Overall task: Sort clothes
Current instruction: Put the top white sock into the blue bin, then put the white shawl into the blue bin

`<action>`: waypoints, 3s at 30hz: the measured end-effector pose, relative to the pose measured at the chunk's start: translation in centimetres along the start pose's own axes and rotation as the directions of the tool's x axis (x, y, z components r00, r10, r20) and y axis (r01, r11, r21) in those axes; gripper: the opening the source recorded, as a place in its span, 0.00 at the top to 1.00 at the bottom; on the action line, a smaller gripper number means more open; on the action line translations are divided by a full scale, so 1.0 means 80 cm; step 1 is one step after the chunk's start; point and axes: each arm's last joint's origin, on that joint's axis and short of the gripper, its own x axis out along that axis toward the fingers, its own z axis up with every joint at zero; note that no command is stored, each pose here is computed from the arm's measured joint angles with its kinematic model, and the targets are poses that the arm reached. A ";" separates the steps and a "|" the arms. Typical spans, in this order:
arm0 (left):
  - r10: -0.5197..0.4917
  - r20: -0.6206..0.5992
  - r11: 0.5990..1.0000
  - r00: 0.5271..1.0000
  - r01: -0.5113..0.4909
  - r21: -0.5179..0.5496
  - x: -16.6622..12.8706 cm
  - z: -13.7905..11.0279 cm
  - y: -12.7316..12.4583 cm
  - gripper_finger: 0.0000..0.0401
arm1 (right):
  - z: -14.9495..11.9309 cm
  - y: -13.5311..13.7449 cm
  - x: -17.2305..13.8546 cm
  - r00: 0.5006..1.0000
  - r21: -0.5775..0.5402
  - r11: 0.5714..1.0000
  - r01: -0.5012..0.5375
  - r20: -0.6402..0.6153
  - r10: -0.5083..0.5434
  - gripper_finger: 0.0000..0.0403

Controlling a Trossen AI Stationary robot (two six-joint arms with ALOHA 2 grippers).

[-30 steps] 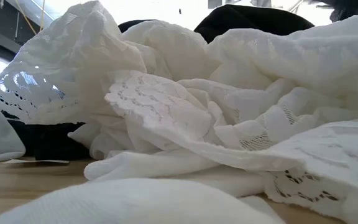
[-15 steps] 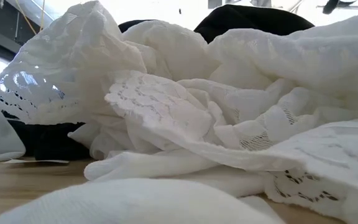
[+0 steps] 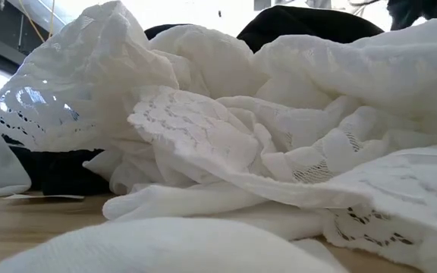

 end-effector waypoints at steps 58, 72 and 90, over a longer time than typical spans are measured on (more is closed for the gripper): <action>-0.014 -0.010 0.999 1.000 0.013 -0.036 0.000 0.000 -0.001 0.68 | 0.100 0.197 -0.078 0.806 -0.308 0.819 -0.483 0.209 0.554 1.00; -0.011 -0.010 0.999 1.000 0.011 -0.037 0.000 0.000 0.000 0.68 | 0.223 0.236 0.004 0.847 -0.459 0.886 -0.066 0.443 0.292 0.91; -0.006 -0.006 0.999 1.000 0.006 -0.038 0.001 0.000 0.000 0.68 | 0.085 0.243 -0.040 0.930 -0.600 0.719 -0.352 -0.139 0.340 0.47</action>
